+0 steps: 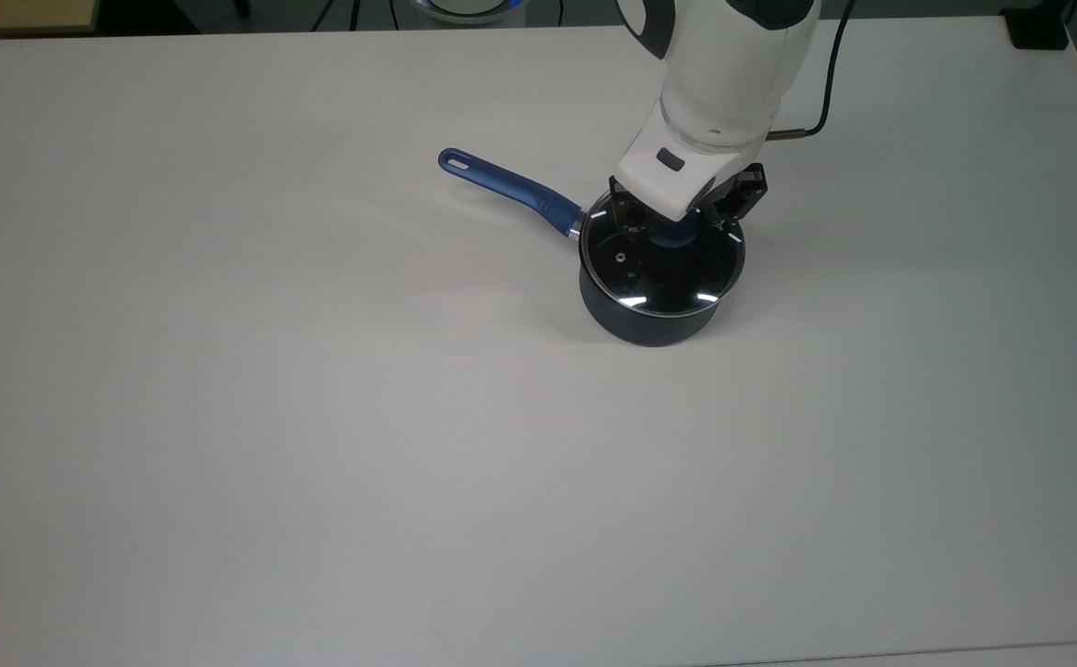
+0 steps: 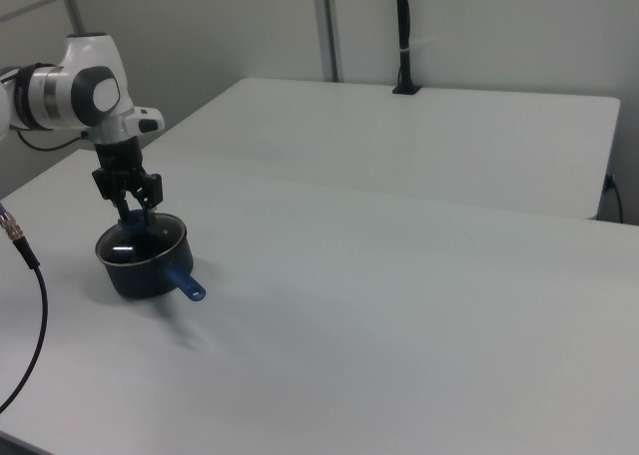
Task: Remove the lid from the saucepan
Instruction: 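Close the gripper on the blue knob of the glass lid, then lift the glass lid off the saucepan and carry it beside the pan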
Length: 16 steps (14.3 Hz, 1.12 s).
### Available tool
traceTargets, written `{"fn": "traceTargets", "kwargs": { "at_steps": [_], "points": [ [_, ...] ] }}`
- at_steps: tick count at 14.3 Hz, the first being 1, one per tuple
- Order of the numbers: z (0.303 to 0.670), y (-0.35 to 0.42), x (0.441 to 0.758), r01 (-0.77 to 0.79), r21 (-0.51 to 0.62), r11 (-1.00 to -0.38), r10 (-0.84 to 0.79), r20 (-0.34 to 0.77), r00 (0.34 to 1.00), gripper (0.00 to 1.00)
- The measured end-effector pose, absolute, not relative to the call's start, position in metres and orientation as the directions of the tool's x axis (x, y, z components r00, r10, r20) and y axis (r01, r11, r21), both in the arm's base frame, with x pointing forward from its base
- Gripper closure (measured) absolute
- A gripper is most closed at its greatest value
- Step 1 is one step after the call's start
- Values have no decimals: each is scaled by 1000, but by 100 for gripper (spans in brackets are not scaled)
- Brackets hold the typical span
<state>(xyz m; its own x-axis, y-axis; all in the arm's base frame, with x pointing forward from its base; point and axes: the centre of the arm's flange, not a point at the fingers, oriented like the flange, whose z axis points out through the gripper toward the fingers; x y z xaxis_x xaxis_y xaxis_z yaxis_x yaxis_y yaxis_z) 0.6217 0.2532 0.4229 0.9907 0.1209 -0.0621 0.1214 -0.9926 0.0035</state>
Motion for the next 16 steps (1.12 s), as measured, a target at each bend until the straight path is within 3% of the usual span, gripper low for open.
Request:
{"fn": "traceTargets", "kwargs": {
  "at_steps": [11, 16],
  "points": [
    [467, 234, 618, 99, -3, -995, 99, -42, 994, 39],
    [498, 152, 628, 68, 3, -998, 67, -43, 997, 39]
  ]
}}
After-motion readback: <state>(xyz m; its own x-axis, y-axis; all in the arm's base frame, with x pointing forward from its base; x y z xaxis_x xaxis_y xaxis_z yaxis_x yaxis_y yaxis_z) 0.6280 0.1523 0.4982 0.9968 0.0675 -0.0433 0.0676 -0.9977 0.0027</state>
